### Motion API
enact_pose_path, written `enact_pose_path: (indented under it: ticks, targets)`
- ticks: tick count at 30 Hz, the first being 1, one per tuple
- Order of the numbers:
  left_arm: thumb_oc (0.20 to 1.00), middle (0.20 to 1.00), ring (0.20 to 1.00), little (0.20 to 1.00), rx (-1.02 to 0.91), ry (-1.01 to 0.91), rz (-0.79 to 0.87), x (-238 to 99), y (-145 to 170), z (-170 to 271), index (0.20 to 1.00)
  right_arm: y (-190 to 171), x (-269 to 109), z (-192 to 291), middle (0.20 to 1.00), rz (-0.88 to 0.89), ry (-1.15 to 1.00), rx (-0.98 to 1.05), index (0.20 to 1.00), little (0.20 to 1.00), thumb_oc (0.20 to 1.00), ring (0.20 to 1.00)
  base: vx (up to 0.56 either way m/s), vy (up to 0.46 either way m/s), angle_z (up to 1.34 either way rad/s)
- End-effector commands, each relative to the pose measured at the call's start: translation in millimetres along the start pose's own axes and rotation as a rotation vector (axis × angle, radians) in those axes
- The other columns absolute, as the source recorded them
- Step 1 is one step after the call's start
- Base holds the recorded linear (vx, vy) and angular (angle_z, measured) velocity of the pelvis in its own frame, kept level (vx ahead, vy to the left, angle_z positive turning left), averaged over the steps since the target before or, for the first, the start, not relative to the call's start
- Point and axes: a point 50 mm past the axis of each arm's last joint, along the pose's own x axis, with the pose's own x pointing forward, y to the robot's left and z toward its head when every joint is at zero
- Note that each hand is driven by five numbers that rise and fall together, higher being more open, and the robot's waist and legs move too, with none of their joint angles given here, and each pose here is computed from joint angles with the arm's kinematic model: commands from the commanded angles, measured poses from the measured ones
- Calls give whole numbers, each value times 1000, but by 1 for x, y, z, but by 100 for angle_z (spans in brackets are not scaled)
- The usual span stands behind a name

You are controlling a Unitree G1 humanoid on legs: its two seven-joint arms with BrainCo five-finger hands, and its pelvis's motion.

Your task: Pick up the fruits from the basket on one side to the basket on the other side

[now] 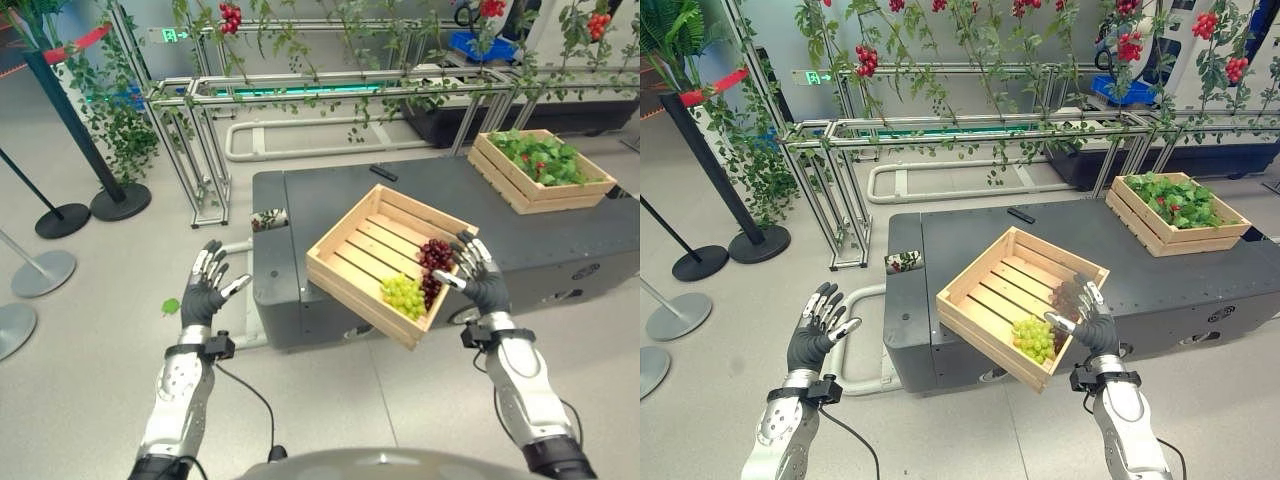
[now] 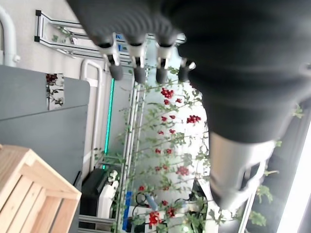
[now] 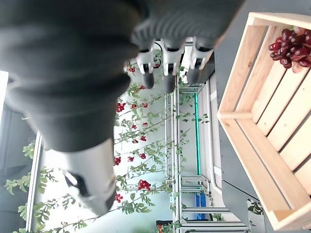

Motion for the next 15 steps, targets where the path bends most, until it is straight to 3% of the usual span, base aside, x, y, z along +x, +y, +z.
enact_pose_path:
  ticks: [1,15]
  targets:
    - [1000,1000,1000,1000,18,-88,-18,17,-1,15,1000,3,13,23,1000,13,-137,-6,1000,1000,1000,1000,0,0,0]
    - [1000,1000,1000,1000,-12,-87,1,17,0,14,1000,2,11,22,1000,4,-134,2,1000,1000,1000,1000,0,0,0]
